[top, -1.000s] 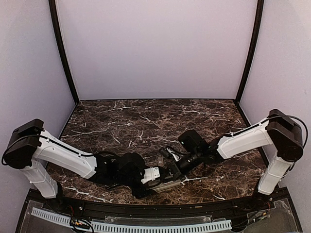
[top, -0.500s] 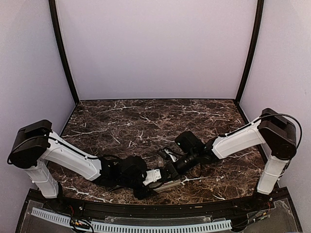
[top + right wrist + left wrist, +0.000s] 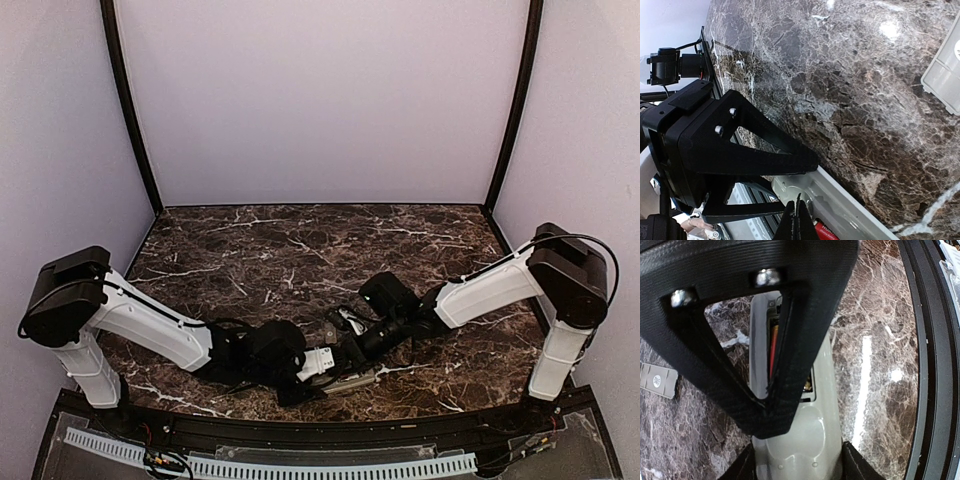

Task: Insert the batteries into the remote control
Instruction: Press the battery in the battery compartment.

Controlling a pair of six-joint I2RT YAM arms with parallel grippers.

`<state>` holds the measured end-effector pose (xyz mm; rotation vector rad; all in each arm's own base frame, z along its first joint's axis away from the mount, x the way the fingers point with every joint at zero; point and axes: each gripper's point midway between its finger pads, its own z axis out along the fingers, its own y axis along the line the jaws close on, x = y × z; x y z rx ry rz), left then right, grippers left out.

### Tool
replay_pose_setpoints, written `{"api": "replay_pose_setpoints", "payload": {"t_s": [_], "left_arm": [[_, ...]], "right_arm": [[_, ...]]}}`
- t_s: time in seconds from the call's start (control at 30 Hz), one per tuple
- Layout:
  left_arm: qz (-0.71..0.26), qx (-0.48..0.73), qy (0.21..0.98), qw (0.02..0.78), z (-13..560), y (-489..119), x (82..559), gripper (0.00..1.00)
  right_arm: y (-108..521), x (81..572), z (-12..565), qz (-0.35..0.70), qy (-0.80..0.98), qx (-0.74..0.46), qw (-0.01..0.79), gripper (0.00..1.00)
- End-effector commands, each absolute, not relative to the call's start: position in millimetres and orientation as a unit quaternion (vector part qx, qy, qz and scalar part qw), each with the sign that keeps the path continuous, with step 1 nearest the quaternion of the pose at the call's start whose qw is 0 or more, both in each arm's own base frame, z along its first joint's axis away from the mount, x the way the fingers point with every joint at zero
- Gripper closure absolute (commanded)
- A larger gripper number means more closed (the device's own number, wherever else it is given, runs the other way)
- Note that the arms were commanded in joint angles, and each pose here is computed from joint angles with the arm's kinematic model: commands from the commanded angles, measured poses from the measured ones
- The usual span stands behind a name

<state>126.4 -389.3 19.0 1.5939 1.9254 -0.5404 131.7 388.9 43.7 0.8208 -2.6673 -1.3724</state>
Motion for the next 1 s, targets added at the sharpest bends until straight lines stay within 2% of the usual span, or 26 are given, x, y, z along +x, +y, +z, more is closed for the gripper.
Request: {"api": "replay_pose_setpoints", "payload": {"t_s": [0.0, 0.1, 0.23, 0.5, 0.97], "left_arm": [[-0.169, 0.614, 0.736, 0.230, -11, -367, 117, 0.56], [-0.168, 0.612, 0.739, 0.224, -12, -367, 116, 0.59], [-0.168, 0.613, 0.741, 0.216, -15, -367, 115, 0.67], [-0.163, 0.615, 0.745, 0.198, -22, -362, 111, 0.99], [-0.149, 0.618, 0.748, 0.190, -25, -356, 112, 1.00]], "right_arm": [[388, 132, 37, -0.426, -0.866, 0.263, 0.016, 1.00], [386, 131, 37, -0.422, -0.866, 0.267, 0.017, 1.00], [383, 131, 39, -0.419, -0.867, 0.270, 0.016, 1.00], [368, 130, 36, -0.398, -0.877, 0.268, 0.022, 1.00], [342, 139, 25, -0.374, -0.891, 0.254, 0.023, 1.00]]}}
